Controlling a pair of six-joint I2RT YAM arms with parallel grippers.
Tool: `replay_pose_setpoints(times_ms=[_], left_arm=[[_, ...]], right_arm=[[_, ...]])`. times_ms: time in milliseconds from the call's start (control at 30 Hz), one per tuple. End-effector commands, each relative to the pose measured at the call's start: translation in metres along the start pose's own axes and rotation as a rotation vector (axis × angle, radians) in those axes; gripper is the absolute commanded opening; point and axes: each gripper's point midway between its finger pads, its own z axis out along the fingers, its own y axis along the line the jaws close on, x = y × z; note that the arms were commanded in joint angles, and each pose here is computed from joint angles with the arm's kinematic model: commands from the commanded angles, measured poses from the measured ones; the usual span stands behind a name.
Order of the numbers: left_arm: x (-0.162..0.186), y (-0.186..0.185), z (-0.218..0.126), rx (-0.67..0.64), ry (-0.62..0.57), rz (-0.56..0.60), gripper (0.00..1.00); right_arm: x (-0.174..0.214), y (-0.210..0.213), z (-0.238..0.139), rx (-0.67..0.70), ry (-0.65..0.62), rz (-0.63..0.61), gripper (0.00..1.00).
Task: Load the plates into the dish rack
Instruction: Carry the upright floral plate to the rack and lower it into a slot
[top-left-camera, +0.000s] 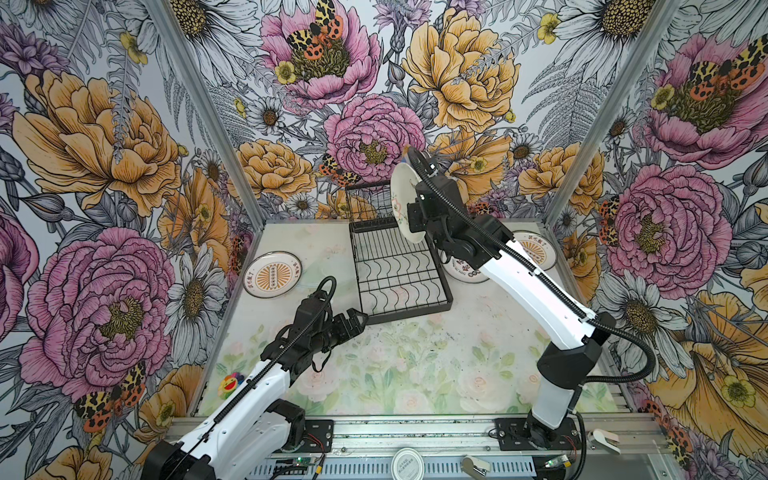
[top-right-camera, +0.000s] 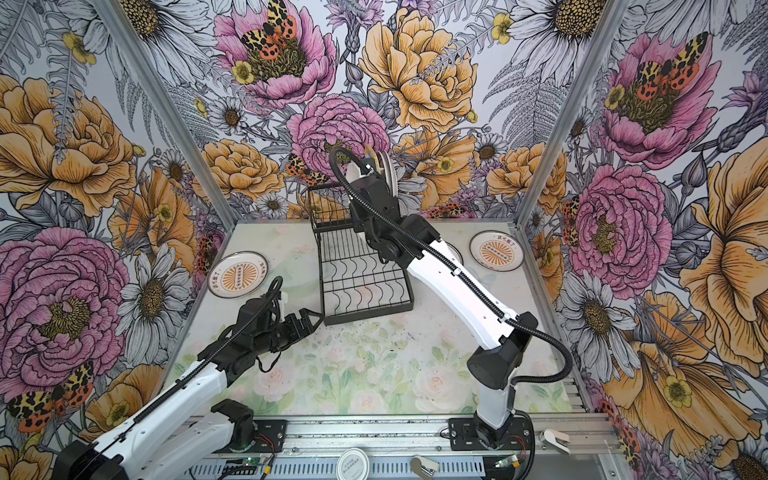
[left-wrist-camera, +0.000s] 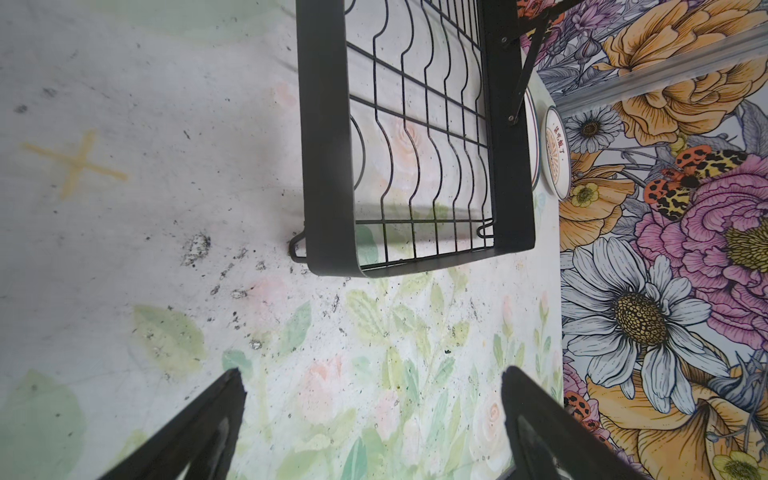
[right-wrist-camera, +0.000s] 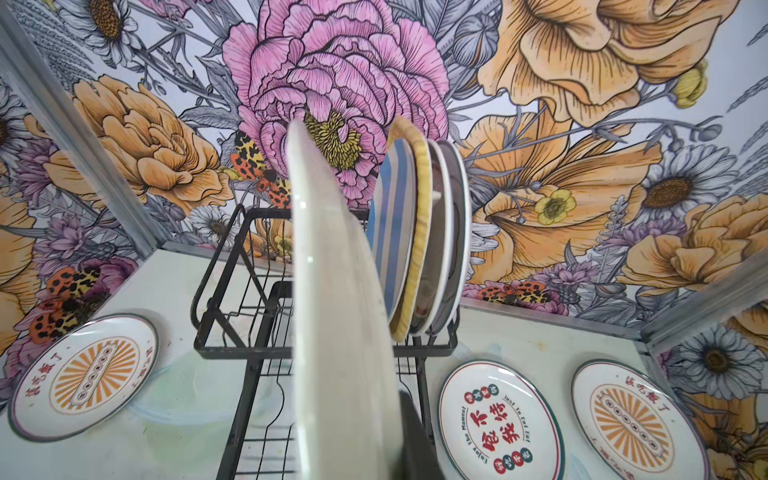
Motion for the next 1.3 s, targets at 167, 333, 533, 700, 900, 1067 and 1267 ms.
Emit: replay_pose_setpoints(times_ms=[167, 333, 533, 700, 900, 1067, 1267], left_arm=[[-0.013, -0.005, -0.004, 0.019, -0.055, 0.017, 0.97], [-0.011, -0.001, -0.003, 0.014, -0.053, 0.007, 0.98], [-0.010, 0.001, -0.005, 0.010, -0.051, 0.001, 0.98], [-0.009, 0.004, -0.007, 0.005, -0.055, -0.006, 0.98], [-0.009, 0.006, -0.007, 0.000, -0.059, -0.014, 0.99], [-0.009, 0.006, -0.008, 0.000, -0.059, -0.016, 0.99], [-0.008, 0.008, -0.009, -0.003, -0.060, -0.018, 0.99]], right_arm=[[-0.070, -0.010, 0.012, 0.126, -0.220, 0.055, 0.00], [-0.068, -0.007, 0.038, 0.147, -0.232, 0.063, 0.00], [-0.063, -0.009, 0.062, 0.177, -0.241, 0.067, 0.00], [-0.061, -0.013, 0.074, 0.194, -0.250, 0.072, 0.00], [-0.055, -0.014, 0.089, 0.199, -0.248, 0.076, 0.00], [-0.048, -0.010, 0.100, 0.195, -0.237, 0.072, 0.00], [-0.039, -0.010, 0.111, 0.205, -0.225, 0.074, 0.00]])
